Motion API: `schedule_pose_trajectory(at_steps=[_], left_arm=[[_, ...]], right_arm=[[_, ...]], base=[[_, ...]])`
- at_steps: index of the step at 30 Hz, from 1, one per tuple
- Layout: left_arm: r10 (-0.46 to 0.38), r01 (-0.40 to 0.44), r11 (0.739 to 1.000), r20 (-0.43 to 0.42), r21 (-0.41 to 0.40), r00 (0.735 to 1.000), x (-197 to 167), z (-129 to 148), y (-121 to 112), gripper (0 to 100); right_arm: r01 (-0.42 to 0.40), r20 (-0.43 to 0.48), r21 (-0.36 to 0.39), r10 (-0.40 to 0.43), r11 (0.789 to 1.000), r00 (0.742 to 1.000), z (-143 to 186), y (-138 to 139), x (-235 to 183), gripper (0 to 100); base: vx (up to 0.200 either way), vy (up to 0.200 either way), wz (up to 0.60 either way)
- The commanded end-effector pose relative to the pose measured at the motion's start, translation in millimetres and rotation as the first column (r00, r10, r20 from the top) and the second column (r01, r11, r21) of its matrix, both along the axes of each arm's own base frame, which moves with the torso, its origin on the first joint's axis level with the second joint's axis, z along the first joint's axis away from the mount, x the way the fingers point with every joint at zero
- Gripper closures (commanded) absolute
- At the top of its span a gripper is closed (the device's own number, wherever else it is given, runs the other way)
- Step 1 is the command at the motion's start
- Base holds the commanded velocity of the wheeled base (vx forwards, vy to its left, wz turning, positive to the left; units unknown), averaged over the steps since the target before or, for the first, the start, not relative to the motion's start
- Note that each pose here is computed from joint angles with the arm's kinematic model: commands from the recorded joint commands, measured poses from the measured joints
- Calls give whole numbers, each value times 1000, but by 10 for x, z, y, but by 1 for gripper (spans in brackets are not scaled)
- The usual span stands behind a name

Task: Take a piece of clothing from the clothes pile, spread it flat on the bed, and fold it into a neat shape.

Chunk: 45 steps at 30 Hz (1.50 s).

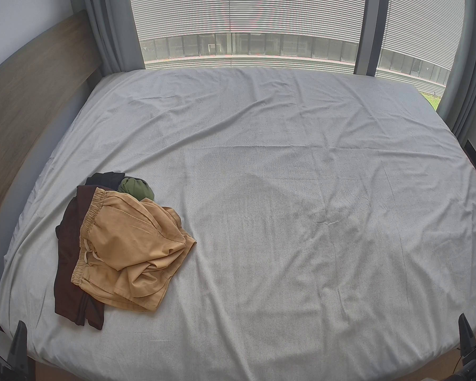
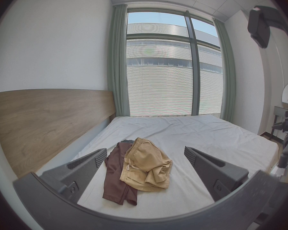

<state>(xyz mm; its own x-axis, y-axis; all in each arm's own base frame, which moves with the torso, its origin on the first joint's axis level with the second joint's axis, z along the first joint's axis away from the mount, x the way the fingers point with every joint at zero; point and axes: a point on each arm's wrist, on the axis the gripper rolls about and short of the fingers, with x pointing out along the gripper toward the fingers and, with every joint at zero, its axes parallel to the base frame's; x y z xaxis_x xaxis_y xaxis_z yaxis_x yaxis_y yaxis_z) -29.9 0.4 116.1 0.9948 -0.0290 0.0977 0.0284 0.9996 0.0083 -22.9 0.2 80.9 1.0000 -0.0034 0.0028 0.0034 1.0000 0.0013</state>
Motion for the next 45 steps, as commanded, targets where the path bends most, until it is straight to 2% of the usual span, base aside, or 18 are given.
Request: schedule_pose_trajectory(at_steps=[1, 2, 3, 6, 13, 15, 21, 28, 34, 38, 45], left_arm=[[-80, 79, 997, -43, -23, 996, 76, 222, 11, 0], [-86, 84, 996, -43, -29, 995, 79, 240, 11, 0], [-114, 110, 991, -52, -73, 992, 116, 361, 10, 0], [-143, 134, 986, -82, -100, 986, 227, 557, -1, 0], [-175, 165, 981, -106, -99, 979, 450, 855, -36, 0], [-181, 172, 980, -94, -99, 979, 609, 988, -65, 0], [-191, 182, 979, -98, -93, 977, 855, 1111, -111, 0], [-309, 299, 950, -138, -85, 941, 1258, 1380, -294, 0], [-346, 336, 938, -185, -85, 920, 1588, 1432, -419, 0], [-355, 344, 935, -194, -89, 915, 1620, 1337, -433, 0], [-363, 350, 931, -189, -99, 912, 1717, 1337, -454, 0]], right_arm=[[1, -1, 3, -1, 1000, 1000, -52, 0, 1, 0], [1, -1, 3, -1, 1000, 1000, -52, 0, 1, 0], [1, -1, 3, -1, 1000, 1000, -52, 0, 1, 0], [1, -1, 3, -1, 1000, 1000, -52, 0, 1, 0], [1, -1, 6, -1, 1000, 1000, -52, 0, 1, 0], [1, -1, 6, -1, 1000, 1000, -52, 0, 1, 0], [1, -1, 5, -1, 1000, 1000, -52, 0, 1, 0], [1, -1, 6, -1, 1000, 1000, -52, -1, 1, 0], [3, -1, 6, -3, 1000, 1000, -52, -1, 1, 0], [0, -1, -1, 0, 1000, 1000, -52, -1, 1, 0], [0, -1, -1, 0, 1000, 1000, -52, -1, 1, 0]], base=[[0, 0, 0], [0, 0, 0], [0, 0, 0], [0, 0, 0], [0, 0, 0], [0, 0, 0], [0, 0, 0], [0, 0, 0], [0, 0, 0], [0, 0, 0], [0, 0, 0]])
